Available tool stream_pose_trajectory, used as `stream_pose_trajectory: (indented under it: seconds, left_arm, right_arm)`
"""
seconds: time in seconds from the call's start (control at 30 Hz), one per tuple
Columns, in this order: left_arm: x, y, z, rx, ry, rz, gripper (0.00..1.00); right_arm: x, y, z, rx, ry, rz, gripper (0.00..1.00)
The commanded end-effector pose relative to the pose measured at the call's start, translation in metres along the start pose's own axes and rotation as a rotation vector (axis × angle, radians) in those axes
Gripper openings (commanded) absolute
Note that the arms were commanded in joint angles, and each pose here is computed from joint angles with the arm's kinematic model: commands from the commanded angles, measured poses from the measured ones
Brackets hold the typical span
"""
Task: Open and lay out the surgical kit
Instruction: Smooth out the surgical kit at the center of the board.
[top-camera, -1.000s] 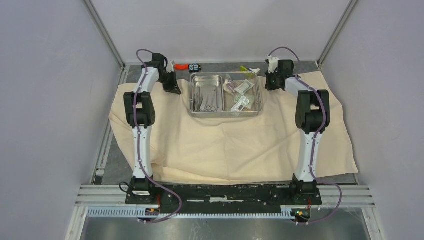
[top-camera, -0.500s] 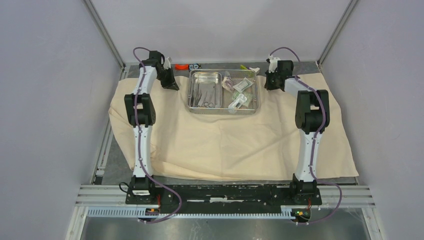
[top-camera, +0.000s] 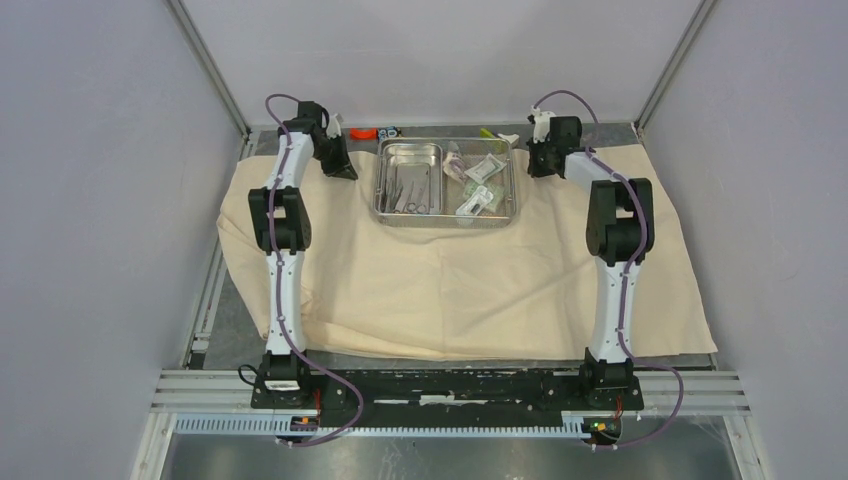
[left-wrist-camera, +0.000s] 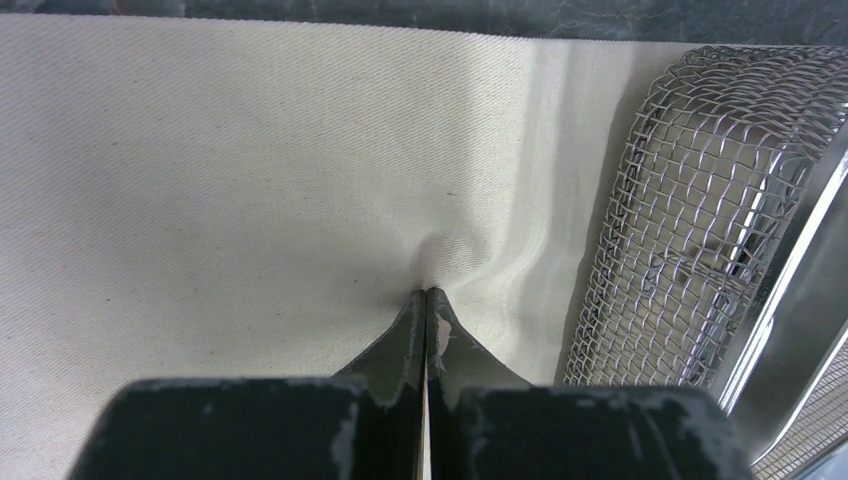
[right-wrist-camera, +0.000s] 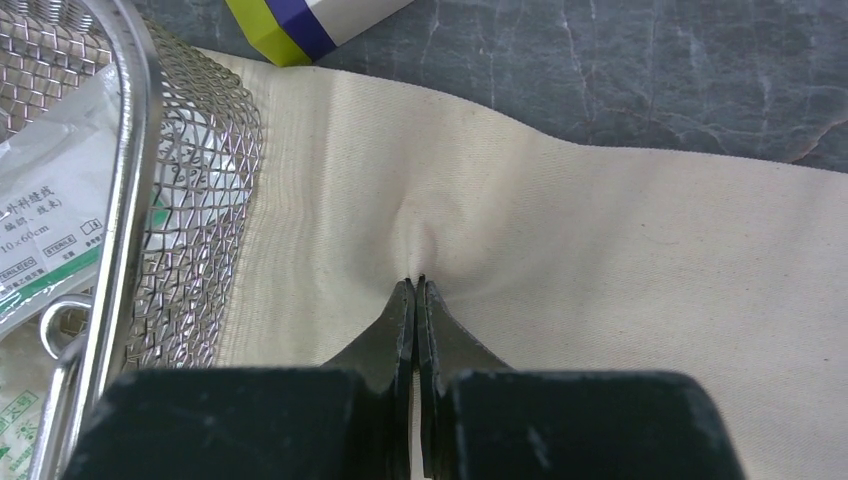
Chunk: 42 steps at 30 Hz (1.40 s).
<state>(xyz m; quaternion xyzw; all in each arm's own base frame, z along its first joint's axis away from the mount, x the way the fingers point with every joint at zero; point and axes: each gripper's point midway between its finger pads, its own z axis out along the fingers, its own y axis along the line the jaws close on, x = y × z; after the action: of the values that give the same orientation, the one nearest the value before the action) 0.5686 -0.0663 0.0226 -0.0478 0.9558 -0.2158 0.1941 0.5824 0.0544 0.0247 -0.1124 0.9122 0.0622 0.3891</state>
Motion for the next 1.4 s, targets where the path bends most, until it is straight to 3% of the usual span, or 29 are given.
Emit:
stream_pose_trajectory:
  seconds: [0.0,1.33,1.37]
  left_arm:
    - [-0.016,0.051,0.016,-0.129,-0.076,-0.021,0.02]
    - [-0.012,0.076,0.002,-0.207,-0.091,-0.025,0.02]
    - [-0.013,0.077,0.002,-0.207,-0.093,-0.028,0.02]
  right_arm:
    - [0.007,-0.012,0.013,0.048,0.030,-0.026,0.00]
    - [0.001,-0.055,0.018,0.136,0.049,-0.053,0.00]
    - [0.004,-0.071,0.014,0.154,0.050,-0.033,0.00]
